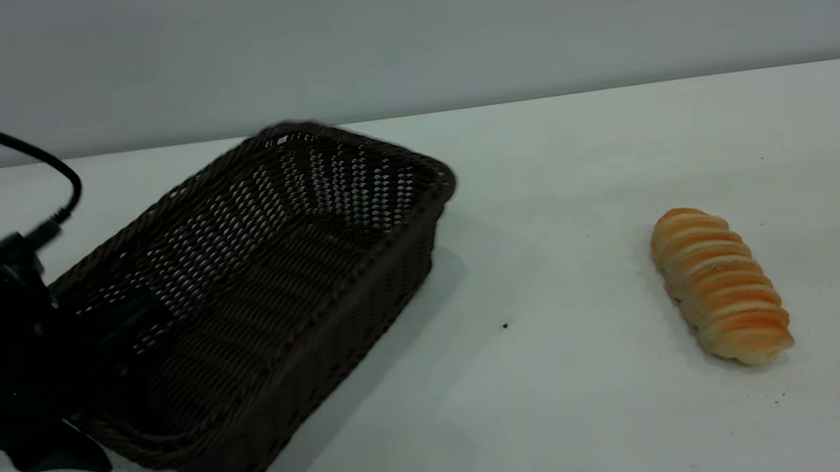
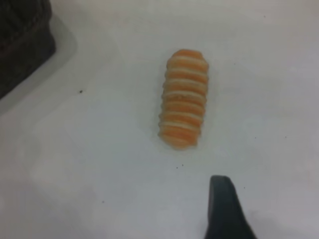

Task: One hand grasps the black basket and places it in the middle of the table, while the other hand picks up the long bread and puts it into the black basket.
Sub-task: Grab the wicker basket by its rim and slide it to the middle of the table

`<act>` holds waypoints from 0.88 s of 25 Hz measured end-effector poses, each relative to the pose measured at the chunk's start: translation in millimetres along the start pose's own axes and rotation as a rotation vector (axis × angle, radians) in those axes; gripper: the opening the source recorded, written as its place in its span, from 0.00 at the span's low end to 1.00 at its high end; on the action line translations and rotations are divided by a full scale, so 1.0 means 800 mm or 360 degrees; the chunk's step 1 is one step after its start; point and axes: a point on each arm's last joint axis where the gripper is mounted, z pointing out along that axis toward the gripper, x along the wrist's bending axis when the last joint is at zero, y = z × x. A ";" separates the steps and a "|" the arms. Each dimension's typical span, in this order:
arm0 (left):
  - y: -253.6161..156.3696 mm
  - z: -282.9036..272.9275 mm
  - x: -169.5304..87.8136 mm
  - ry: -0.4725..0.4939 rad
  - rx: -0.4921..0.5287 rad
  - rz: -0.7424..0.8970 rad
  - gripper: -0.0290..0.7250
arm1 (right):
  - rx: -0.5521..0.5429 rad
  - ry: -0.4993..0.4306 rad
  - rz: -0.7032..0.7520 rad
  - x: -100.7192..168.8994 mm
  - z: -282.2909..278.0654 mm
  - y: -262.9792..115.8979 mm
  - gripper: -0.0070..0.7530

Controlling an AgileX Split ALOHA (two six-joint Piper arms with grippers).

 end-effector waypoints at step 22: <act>0.094 -0.019 -0.113 -0.0083 -0.0026 0.0772 0.23 | 0.0016 0.0000 -0.0007 0.000 0.000 -0.001 0.59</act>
